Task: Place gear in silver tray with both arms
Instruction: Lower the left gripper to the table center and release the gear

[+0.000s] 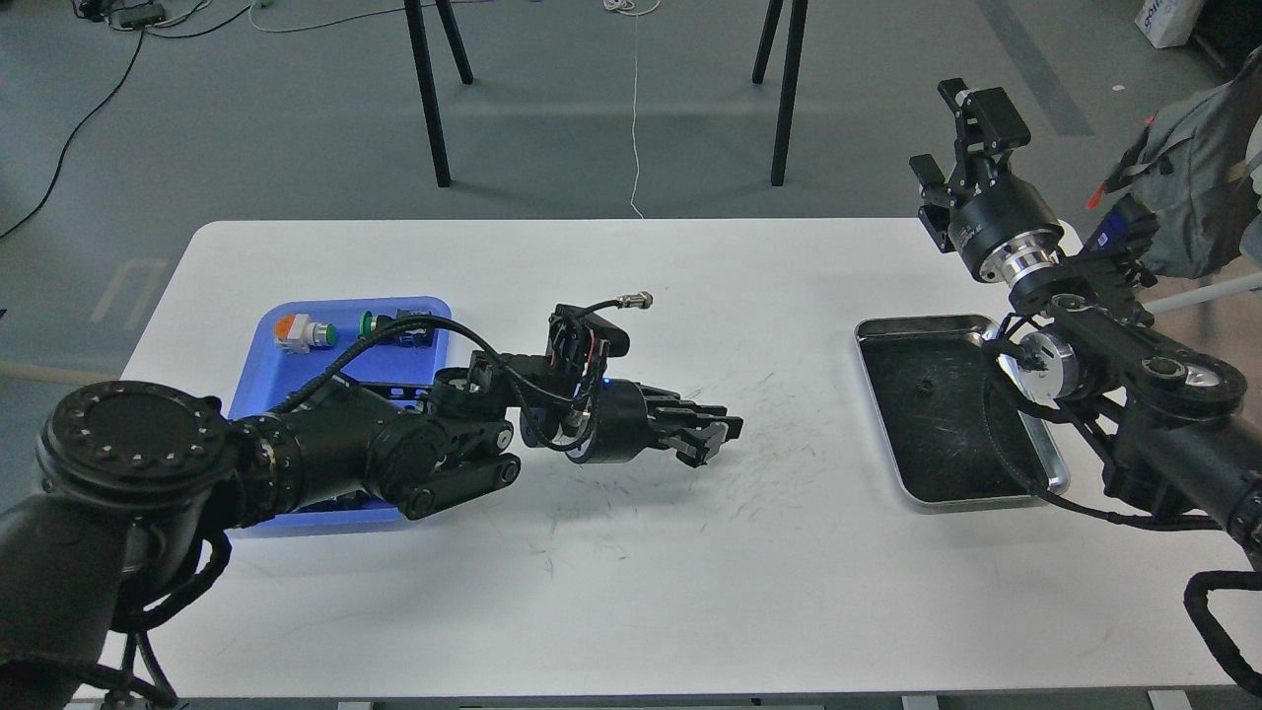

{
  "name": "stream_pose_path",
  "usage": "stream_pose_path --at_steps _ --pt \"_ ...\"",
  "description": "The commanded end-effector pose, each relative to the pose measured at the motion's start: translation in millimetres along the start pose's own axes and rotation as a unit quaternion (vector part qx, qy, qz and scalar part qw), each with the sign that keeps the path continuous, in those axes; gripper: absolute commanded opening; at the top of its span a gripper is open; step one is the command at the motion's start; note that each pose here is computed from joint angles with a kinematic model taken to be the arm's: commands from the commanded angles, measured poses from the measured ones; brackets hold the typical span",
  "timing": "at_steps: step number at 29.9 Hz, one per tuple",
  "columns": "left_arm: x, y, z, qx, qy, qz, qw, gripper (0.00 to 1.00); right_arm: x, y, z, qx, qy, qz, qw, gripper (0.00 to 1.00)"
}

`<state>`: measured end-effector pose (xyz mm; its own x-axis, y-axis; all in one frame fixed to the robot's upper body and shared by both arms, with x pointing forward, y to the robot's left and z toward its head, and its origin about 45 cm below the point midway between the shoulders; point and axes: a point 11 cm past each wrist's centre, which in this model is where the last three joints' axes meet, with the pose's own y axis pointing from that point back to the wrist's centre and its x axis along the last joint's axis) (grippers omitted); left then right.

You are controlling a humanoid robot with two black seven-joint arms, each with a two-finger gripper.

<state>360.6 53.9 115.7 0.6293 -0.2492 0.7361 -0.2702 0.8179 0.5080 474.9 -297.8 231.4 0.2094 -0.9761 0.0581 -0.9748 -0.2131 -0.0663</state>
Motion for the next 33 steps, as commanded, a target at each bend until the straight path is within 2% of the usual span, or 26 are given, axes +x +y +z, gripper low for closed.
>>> stream_pose_path --at_steps 1,10,33 --pt "-9 0 -2 0.003 -0.007 -0.004 1.000 0.09 0 -1 -1 0.001 0.002 -0.001 1.000 0.95" --pt "-24 0 -5 0.006 -0.008 0.000 1.000 0.09 -2 0 2 -0.004 0.007 -0.006 1.000 0.95" --pt "-29 -5 14 -0.027 -0.058 -0.002 0.998 0.10 -1 -1 -1 -0.002 0.012 -0.007 1.000 0.95"
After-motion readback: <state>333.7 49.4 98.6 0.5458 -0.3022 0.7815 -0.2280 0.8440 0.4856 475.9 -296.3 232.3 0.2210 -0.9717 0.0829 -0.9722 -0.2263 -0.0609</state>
